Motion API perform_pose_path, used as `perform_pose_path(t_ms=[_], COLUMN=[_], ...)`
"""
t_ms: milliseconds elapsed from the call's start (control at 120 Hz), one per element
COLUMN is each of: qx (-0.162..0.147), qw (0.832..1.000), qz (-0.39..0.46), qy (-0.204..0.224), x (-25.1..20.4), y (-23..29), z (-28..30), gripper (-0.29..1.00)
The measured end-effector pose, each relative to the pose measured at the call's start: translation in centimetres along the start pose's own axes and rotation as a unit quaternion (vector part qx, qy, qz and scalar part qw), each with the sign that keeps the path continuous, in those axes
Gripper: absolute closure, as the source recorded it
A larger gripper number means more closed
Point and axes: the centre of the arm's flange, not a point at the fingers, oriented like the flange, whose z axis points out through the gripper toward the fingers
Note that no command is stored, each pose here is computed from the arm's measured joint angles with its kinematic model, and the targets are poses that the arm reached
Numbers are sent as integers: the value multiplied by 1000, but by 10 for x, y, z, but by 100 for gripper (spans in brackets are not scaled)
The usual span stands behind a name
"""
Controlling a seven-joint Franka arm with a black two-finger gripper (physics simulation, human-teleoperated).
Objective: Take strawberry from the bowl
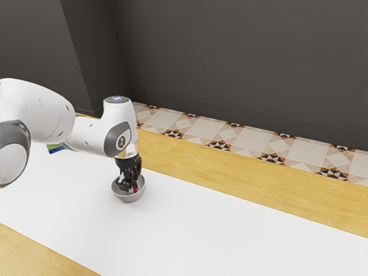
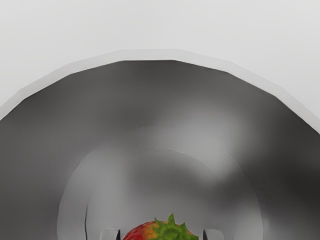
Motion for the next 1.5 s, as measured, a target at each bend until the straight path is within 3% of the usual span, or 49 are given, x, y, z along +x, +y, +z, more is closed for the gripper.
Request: perform_pose_path(t_ms=[267,500,692,875,1033,1308,1375,1500], qx=[-2,-39,-52,-37,-25,-32,-48,-94], qw=[1000,999,995,985,981,978,972,944], qz=[0,14,88,167,190,204,228,317], qy=[0,-25,-19,-18,-15,-17,-23,-14], x=[-1,-16,-106,-211,-247,-258,-261,-252], y=[1,-5,-9,-20,-21,-26,-31,-46], z=[-2,-62,-72,-37,-7,-13,-55,-185], gripper=[56,58,59,60,60,21,16,10])
